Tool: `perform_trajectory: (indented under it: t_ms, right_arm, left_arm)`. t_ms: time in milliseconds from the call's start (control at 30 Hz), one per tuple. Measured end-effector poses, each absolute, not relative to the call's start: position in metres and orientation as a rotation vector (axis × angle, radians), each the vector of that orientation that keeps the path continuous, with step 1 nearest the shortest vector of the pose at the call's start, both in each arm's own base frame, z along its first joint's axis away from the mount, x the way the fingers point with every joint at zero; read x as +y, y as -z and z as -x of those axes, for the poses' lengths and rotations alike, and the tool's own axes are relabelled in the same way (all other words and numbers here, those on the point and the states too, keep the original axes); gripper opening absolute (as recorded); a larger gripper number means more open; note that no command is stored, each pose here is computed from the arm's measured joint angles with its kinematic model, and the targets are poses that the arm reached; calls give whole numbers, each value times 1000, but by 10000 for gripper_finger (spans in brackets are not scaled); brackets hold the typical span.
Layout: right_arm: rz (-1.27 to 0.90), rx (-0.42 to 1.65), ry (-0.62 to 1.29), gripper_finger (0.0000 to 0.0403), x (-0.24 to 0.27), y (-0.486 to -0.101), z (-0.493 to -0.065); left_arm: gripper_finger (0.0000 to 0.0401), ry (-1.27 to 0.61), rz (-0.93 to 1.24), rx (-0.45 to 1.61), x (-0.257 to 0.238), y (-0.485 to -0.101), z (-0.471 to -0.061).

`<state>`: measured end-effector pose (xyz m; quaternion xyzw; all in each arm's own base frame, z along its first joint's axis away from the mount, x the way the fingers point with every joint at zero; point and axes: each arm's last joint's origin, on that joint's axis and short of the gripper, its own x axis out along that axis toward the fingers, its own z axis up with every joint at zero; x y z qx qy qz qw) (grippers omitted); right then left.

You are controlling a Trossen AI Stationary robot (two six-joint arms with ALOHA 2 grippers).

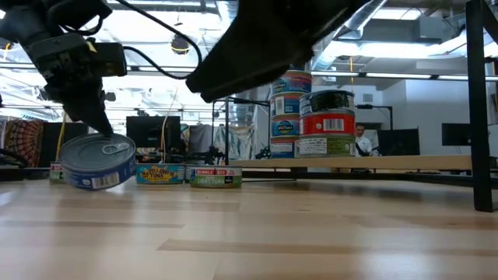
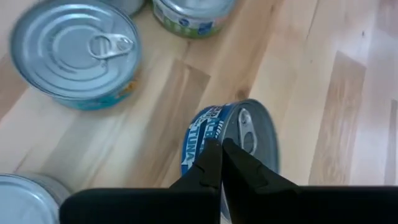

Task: Stack canned seafood by type on shelf
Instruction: Stack the blue tuna can on top of the blue tuna can on the shelf

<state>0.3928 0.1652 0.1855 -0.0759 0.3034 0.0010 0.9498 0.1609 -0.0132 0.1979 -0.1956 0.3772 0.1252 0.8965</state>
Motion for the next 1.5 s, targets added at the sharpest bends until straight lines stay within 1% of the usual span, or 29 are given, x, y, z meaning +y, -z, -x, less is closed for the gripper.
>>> perform_trajectory:
  t_ms: [200,333,400,500,633,733,833,1000,1200,1300,1400,1500]
  right_arm:
    - [335,553,0,305,152,-168,-412]
    - [374,492,6,308,148,-171,-418]
    - [385,499,-2,309,146,-169,-419]
    - [341,512,-35,318,143,-165,-421]
    - [274,516,-22,340,140,-164,-422]
    - [258,518,-20,349,140,-164,-422]
    - [290,513,-29,348,141,-164,-422]
    - [238,535,-9,333,138,-162,-422]
    - [255,542,-27,327,145,-156,-423]
    - [257,555,-31,327,148,-148,-428]
    - [268,575,-28,327,148,-142,-430]
    - [279,582,-27,327,149,-143,-436]
  left_arm:
    - [0,-235,391,803,-19,-193,-167]
    - [0,-215,394,783,-21,-194,-170]
    - [0,-208,398,780,-21,-195,-170]
    - [0,-188,402,766,-23,-196,-171]
    - [0,-159,404,730,-27,-197,-177]
    - [0,-143,400,725,-31,-194,-184]
    - [0,-124,380,740,-36,-188,-190]
    - [0,-88,358,740,-44,-185,-197]
    - [0,-24,326,753,-53,-203,-198]
    - [0,-44,272,775,-59,-210,-196]
    - [2,-93,252,810,-66,-208,-190]
    - [21,-123,241,833,-75,-203,-184]
